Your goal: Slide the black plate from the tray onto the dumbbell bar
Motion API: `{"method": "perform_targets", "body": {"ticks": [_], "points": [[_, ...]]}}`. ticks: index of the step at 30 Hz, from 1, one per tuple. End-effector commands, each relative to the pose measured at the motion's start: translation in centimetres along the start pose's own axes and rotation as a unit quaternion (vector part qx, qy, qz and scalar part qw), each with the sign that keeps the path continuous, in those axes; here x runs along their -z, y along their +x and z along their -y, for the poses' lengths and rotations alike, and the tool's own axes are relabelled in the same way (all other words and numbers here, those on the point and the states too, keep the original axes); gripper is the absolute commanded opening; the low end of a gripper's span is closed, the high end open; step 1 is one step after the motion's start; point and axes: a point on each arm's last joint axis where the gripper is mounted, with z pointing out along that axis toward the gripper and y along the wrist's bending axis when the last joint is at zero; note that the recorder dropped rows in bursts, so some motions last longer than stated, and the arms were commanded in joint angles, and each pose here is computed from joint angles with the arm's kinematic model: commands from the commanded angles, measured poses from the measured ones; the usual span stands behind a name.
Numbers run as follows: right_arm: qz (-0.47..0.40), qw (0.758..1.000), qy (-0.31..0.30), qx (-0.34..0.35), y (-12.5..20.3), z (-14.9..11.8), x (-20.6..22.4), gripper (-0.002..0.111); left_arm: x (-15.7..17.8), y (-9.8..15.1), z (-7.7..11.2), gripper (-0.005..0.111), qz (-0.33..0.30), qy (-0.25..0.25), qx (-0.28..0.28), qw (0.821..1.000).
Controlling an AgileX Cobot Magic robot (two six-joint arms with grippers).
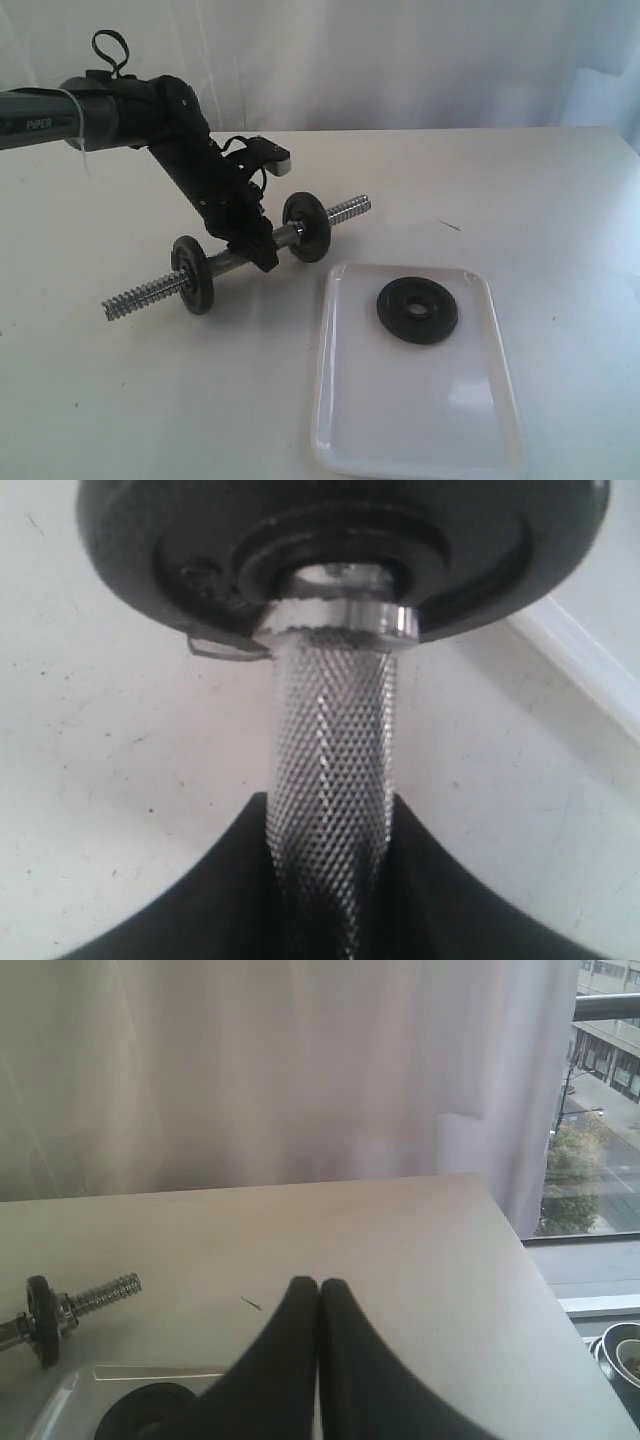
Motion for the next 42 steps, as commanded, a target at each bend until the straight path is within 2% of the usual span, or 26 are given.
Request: {"method": "perform_targets", "body": {"ticks": [1, 9, 20, 24, 26, 34, 42], "points": [[-0.004, 1.000, 0.000, 0.002, 0.0, 0.0, 0.0, 0.000, 0.4, 0.2, -0.6, 0.000, -0.012, -0.028, 0.072, 0.997], [-0.004, 1.000, 0.000, 0.002, 0.0, 0.0, 0.0, 0.000, 0.5, 0.9, -1.3, 0.000, -0.039, -0.074, 0.185, 0.979], [-0.004, 1.000, 0.000, 0.002, 0.0, 0.0, 0.0, 0.000, 0.5, 1.7, -0.9, 0.000, -0.074, -0.072, 0.307, 0.946], [-0.004, 1.000, 0.000, 0.002, 0.0, 0.0, 0.0, 0.000, 0.7, 2.2, -1.1, 0.000, -0.094, -0.097, 0.367, 0.920], [-0.004, 1.000, 0.000, 0.002, 0.0, 0.0, 0.0, 0.000, 0.8, 2.6, -1.2, 0.000, -0.107, -0.115, 0.403, 0.902], [-0.004, 1.000, 0.000, 0.002, 0.0, 0.0, 0.0, 0.000, 1.0, 3.2, -0.8, 0.000, -0.131, -0.128, 0.510, 0.840], [-0.007, 1.000, 0.001, 0.002, 0.0, 0.0, 0.0, 0.000, 1.1, 3.5, 0.0, 0.000, -0.163, -0.111, 0.564, 0.802]]}}
